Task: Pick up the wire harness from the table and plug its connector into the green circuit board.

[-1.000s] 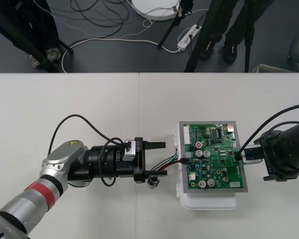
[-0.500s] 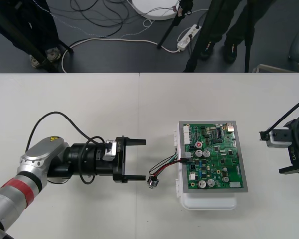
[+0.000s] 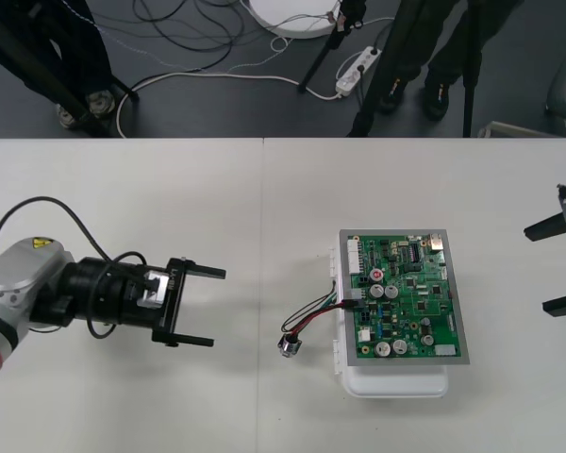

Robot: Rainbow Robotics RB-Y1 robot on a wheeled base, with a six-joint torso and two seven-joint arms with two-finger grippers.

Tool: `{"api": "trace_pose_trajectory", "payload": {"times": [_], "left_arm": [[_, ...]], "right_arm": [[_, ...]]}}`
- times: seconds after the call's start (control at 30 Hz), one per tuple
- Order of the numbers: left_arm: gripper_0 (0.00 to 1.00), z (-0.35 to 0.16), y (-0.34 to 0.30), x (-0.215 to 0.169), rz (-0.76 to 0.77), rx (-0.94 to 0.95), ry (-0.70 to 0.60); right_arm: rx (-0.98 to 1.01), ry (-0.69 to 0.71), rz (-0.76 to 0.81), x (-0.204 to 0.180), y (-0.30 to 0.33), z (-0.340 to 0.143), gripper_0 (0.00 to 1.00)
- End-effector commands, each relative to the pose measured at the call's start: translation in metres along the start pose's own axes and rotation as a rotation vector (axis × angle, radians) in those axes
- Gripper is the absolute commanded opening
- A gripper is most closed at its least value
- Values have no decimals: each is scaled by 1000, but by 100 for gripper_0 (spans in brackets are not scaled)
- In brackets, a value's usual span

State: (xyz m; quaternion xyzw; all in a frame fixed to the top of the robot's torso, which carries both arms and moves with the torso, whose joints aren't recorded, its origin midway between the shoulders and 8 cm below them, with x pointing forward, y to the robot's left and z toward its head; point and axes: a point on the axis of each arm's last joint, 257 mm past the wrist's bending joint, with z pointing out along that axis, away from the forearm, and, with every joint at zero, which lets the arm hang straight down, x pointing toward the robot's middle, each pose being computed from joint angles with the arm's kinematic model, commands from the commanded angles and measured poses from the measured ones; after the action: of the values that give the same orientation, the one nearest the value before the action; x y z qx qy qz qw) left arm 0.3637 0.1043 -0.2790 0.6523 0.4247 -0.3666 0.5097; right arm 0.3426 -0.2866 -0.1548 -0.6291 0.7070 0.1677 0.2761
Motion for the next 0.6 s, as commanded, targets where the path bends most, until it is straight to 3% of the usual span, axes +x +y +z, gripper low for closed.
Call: {"api": "trace_pose_trajectory", "payload": {"times": [0.03, 0.37, 0.6], "left_arm": [[100, -43, -24, -22, -144, 80, 47], [100, -90, -32, -59, -184, 93, 151], [100, -116, -25, -91, -189, 107, 215]], "right_arm": [[51, -5, -14, -5, -12, -31, 100], [112, -159, -195, -36, -21, -35, 100], [105, -198, -261, -37, -14, -41, 100]]}}
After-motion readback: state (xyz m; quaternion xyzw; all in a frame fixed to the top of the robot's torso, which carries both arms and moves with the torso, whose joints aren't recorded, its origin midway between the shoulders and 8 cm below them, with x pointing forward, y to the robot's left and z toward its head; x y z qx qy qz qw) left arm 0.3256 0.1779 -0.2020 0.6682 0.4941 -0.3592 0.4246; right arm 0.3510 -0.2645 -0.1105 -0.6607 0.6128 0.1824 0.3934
